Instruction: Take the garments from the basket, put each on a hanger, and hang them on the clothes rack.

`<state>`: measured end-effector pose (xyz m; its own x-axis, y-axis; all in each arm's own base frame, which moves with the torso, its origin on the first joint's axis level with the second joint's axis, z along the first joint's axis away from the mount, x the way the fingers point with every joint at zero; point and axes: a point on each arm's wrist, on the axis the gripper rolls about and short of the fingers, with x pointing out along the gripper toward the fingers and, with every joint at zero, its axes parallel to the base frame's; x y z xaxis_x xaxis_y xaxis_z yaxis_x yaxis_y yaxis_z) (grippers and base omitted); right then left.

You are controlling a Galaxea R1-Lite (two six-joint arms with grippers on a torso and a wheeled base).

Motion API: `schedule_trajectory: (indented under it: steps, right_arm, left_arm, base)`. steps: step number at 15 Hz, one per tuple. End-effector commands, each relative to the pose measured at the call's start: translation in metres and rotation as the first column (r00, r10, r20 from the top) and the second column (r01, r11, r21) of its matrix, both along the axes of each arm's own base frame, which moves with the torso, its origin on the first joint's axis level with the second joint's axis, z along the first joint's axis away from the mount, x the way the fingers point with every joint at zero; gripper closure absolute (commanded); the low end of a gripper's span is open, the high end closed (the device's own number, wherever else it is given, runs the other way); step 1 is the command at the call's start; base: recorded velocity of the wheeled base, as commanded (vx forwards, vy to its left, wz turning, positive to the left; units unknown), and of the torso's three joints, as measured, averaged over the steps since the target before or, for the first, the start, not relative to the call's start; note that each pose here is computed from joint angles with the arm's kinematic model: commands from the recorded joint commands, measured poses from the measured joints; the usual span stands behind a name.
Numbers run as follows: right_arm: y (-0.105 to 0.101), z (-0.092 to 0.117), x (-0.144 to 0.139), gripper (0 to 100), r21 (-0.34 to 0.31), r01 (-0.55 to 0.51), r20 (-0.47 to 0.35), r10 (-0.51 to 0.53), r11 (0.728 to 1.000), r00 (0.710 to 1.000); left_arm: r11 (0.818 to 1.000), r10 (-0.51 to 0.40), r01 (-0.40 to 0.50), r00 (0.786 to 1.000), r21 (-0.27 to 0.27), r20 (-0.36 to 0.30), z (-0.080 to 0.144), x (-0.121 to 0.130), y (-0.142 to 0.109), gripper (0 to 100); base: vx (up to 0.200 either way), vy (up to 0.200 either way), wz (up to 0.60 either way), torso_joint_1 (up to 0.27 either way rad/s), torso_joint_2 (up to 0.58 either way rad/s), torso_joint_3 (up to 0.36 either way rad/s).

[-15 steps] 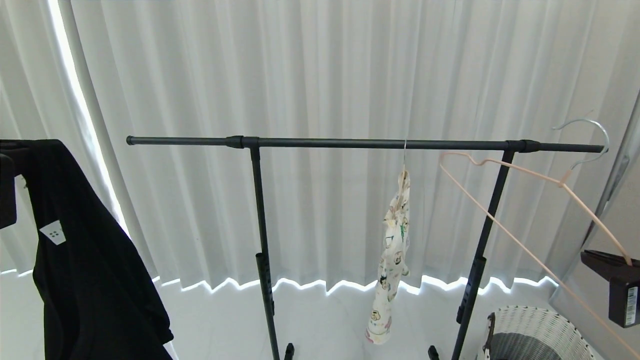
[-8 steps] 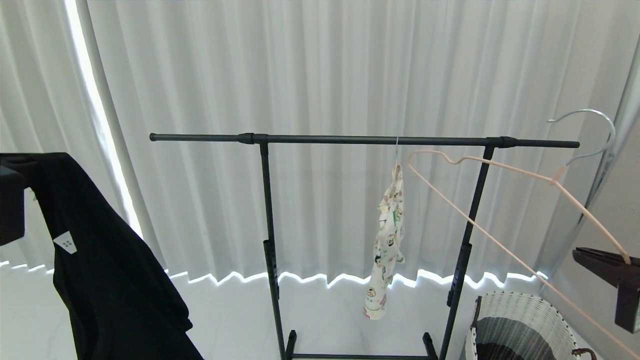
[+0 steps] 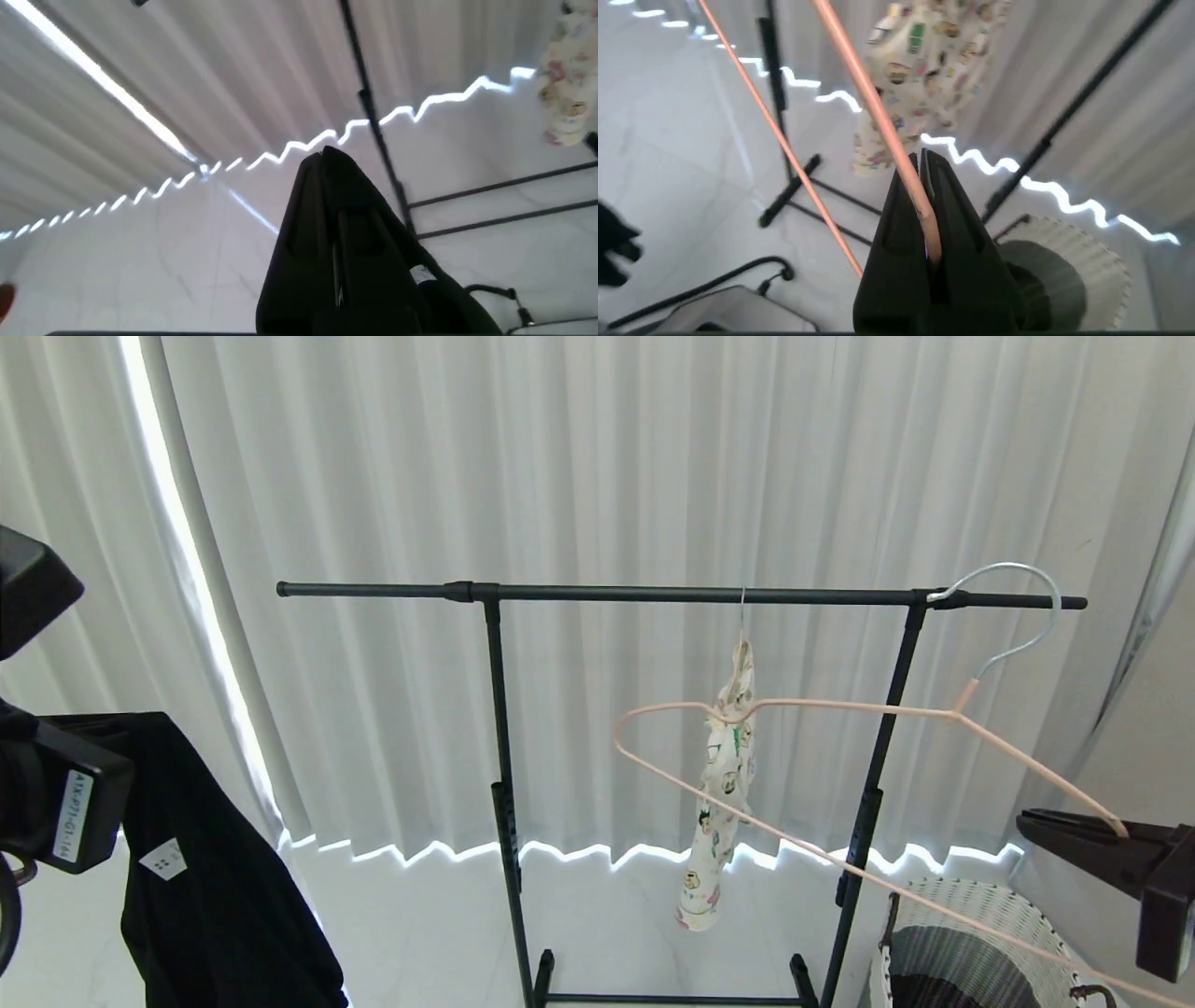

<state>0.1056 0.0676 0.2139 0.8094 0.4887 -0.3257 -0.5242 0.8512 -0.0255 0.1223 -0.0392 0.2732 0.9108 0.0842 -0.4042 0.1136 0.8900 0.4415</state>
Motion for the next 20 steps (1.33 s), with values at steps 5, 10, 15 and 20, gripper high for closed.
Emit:
schedule_trajectory:
  steps: [5,10,15,20]
  right_arm:
    - [0.040,-0.016,0.000,100,-0.012,-0.258,-0.121,0.255,0.966,0.959]
    - [0.066,-0.017,-0.014,100,0.097,-0.386,-0.167,0.398,0.917,0.902]
    - [0.086,-0.024,0.003,100,0.125,-0.336,-0.212,0.356,0.934,0.910]
    - [0.113,-0.027,0.026,100,0.106,-0.247,-0.243,0.266,0.963,0.933]
  left_arm:
    - [0.999,-0.018,0.015,0.995,-0.035,-0.094,-0.020,0.024,-0.035,100]
    - [0.982,0.060,-0.085,0.987,-0.168,-0.150,-0.027,0.064,-0.064,100]
    - [0.981,0.057,-0.082,0.988,-0.177,-0.143,-0.024,0.065,-0.066,100]
    - [0.977,0.064,-0.090,0.988,-0.192,-0.139,-0.023,0.065,-0.066,100]
  base:
    - [0.000,0.000,0.00,0.000,0.00,0.000]
    - [0.000,0.000,0.00,0.000,0.00,0.000]
    - [0.000,0.000,0.00,0.000,0.00,0.000]
    - [0.000,0.000,0.00,0.000,0.00,0.000]
